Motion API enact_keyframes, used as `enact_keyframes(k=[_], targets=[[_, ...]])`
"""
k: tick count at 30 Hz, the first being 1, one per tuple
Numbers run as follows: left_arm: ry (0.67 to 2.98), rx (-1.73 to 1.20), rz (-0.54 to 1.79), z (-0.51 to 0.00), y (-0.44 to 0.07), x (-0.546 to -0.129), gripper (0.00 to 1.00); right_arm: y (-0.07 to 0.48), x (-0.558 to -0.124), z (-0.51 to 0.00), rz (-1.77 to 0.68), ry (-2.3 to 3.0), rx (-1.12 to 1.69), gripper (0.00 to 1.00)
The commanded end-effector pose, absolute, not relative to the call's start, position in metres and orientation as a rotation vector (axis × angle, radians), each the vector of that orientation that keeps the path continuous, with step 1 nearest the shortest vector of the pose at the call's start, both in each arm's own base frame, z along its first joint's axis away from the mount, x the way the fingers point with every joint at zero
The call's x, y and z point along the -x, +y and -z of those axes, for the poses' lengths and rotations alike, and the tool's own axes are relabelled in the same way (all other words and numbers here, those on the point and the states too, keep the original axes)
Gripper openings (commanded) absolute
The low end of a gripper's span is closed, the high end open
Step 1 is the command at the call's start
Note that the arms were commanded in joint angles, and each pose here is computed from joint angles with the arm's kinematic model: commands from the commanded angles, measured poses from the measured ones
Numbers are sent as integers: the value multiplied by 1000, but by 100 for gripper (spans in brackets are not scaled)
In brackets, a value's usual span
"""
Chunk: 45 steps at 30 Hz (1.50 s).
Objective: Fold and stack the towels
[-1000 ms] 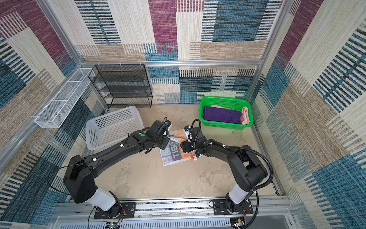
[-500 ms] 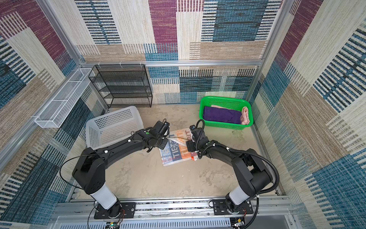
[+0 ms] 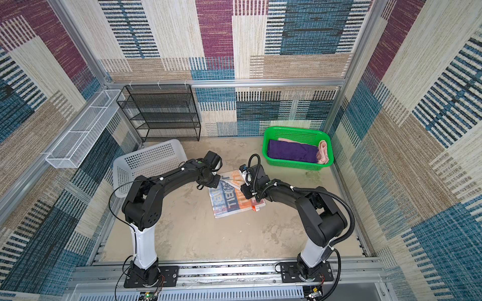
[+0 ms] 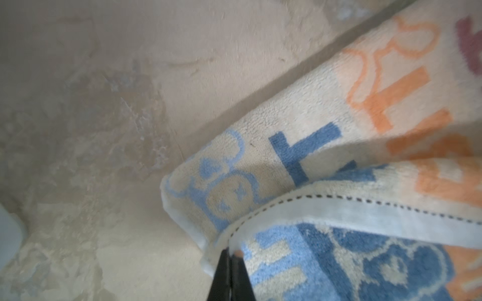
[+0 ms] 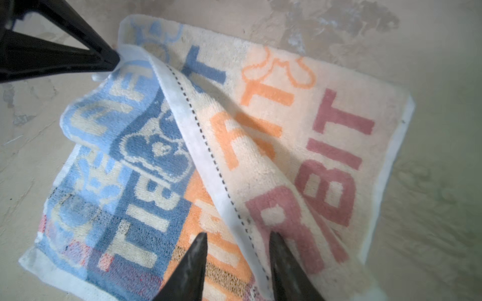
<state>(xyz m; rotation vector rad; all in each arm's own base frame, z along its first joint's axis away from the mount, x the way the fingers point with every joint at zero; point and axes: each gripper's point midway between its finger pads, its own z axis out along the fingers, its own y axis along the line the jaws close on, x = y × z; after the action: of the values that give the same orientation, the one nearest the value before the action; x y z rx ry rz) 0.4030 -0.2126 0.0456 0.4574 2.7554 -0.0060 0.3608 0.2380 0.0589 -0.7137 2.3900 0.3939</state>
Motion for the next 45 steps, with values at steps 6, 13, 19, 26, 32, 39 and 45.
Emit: enact_keyframes(k=[6,13,19,26,32,39,45], targets=[[2786,-468,35,-36,-212,-394,0,226,-404,-60,-201,2396,656,54],[2786,-472,41,-33,-212,-391,0,214,-408,-75,-69,2353,744,50],[2783,-476,50,-32,-213,-393,0,220,-379,-97,-144,2281,817,52],[2784,-473,75,-30,-214,-394,0,224,-351,-64,-138,2334,931,51],[2785,-474,91,-27,-215,-392,0,207,-358,-48,-6,2368,880,51],[2790,-477,114,-25,-217,-390,0,201,-370,-40,80,2365,871,54],[2791,-482,120,-25,-218,-390,0,205,-377,-37,92,2358,880,52]])
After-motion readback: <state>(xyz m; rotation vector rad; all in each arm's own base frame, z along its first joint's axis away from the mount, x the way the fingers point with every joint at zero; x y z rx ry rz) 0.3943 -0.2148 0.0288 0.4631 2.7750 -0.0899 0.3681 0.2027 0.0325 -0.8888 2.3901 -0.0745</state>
